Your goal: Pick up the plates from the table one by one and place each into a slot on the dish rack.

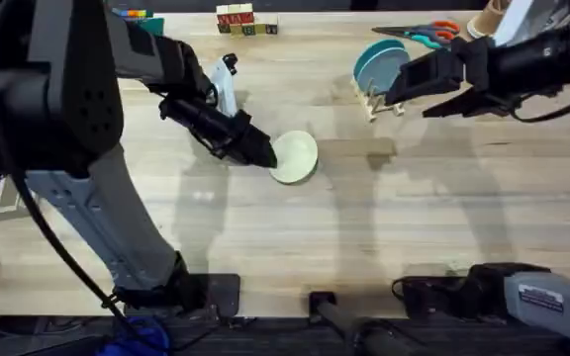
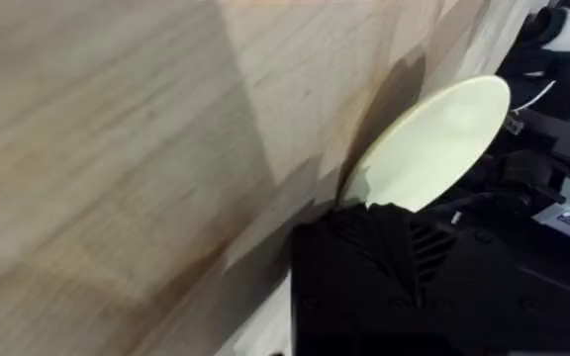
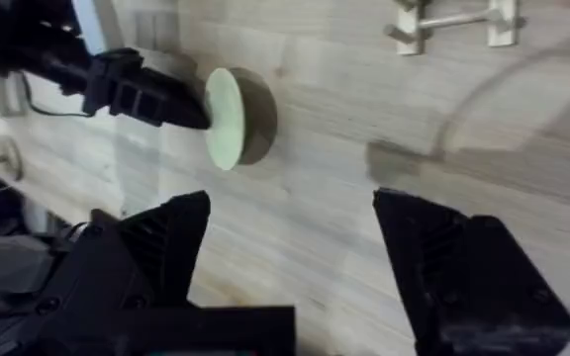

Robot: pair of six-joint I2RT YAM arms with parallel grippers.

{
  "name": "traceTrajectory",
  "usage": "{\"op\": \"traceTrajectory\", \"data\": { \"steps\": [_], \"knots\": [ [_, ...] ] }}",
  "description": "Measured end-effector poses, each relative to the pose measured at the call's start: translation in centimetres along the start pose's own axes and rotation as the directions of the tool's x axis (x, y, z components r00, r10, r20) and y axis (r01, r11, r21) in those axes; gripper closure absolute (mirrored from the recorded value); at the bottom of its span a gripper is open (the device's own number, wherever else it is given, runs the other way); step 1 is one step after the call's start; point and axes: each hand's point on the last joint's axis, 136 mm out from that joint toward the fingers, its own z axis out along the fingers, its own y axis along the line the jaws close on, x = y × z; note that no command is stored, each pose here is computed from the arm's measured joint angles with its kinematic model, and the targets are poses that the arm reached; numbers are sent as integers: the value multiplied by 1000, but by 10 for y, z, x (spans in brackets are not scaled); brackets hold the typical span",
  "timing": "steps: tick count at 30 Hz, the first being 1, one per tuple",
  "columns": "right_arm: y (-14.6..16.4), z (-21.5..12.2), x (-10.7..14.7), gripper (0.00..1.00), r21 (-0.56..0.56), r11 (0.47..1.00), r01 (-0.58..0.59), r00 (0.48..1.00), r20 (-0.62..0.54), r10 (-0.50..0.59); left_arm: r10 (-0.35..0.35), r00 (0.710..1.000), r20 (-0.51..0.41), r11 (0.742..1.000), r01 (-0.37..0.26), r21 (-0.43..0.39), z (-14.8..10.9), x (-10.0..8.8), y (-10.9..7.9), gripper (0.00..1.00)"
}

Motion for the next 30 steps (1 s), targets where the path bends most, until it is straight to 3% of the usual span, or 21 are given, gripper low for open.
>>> {"op": "traceTrajectory", "data": {
  "steps": [8,17,30],
  "knots": [
    [9,7,1,8,-66,998,-2,1000,-12,1,2,1000,2,1000,-2,0,0,-1,0,958],
    [20,47,7,8,-155,988,-7,1000,-2,7,2,1000,3,1000,-2,1,0,-1,0,958],
    [47,97,45,8,-241,969,-59,995,-90,38,2,1000,3,1000,-2,1,0,-1,0,958]
  ]
}}
